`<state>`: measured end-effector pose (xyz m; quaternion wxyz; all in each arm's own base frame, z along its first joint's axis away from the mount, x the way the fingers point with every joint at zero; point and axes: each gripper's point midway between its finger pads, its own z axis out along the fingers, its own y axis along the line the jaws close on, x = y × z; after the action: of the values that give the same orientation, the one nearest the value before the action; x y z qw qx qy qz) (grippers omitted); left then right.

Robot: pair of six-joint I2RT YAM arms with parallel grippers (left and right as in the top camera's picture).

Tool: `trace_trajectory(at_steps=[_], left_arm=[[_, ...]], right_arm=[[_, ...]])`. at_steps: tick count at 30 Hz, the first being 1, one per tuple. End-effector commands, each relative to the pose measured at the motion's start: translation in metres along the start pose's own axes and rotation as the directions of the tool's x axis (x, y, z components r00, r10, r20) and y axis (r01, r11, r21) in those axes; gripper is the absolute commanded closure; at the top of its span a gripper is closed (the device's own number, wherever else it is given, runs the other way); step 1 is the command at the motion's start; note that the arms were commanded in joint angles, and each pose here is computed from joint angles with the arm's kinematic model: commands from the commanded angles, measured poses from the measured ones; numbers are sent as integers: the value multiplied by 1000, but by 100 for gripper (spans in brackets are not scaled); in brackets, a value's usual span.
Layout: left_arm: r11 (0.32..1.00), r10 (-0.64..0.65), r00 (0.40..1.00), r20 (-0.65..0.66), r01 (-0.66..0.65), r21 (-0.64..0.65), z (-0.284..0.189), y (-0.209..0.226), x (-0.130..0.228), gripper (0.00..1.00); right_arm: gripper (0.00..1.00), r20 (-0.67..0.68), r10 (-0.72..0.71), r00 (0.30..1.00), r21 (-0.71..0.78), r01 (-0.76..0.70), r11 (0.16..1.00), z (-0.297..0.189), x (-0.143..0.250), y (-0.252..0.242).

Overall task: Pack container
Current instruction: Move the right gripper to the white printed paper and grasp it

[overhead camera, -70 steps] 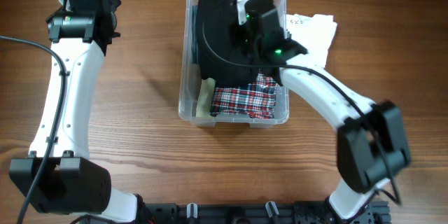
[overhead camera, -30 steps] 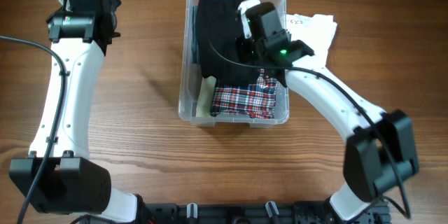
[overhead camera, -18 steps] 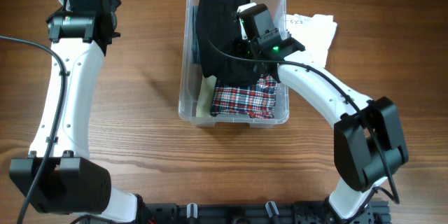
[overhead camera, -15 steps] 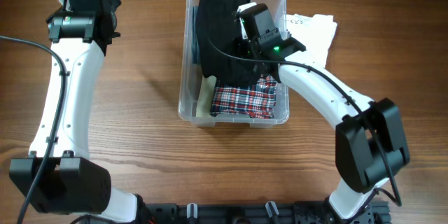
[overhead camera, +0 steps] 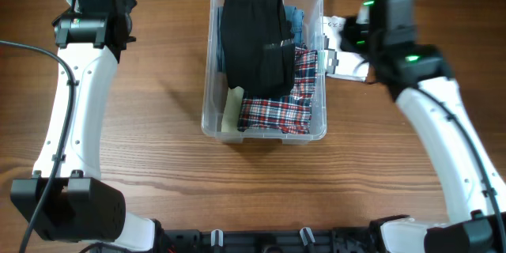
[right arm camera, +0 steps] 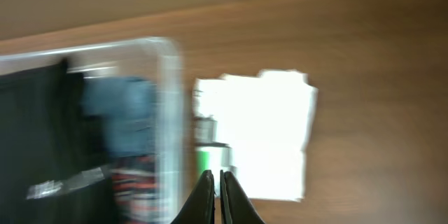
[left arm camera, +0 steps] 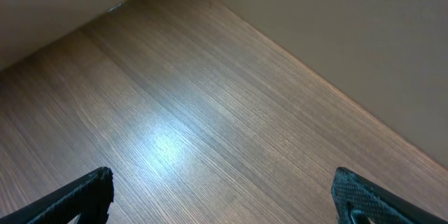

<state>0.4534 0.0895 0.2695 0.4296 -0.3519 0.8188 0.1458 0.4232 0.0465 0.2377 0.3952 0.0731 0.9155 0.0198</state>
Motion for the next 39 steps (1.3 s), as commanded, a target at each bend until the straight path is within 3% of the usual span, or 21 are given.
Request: trace_trajectory(at_steps=[1, 6, 10, 17, 28, 37, 39], left_arm=[[1000, 4, 1000, 7, -4, -19, 3, 3, -1, 0], [1000, 4, 1000, 7, -4, -19, 3, 3, -1, 0], [1000, 4, 1000, 7, -4, -19, 3, 3, -1, 0], [1000, 4, 1000, 7, -4, -19, 3, 3, -1, 0], [1000, 4, 1000, 7, -4, -19, 3, 3, -1, 0], [1000, 4, 1000, 7, -4, -19, 3, 3, -1, 0], [1000, 5, 1000, 7, -4, -19, 3, 3, -1, 0]], right_arm=[[93, -81, 101, 992, -20, -103, 994, 13, 10, -31], [66, -159, 84, 984, -51, -93, 994, 37, 24, -50], [38, -241, 93, 966, -31, -104, 994, 62, 45, -54], [12, -392, 136, 910, 20, -139, 990, 107, 92, -61], [1, -541, 143, 829, 57, -133, 989, 156, 154, -68], [0, -544, 145, 827, 44, -144, 989, 177, 164, -66], [5, -540, 146, 829, 34, -152, 988, 178, 163, -64]])
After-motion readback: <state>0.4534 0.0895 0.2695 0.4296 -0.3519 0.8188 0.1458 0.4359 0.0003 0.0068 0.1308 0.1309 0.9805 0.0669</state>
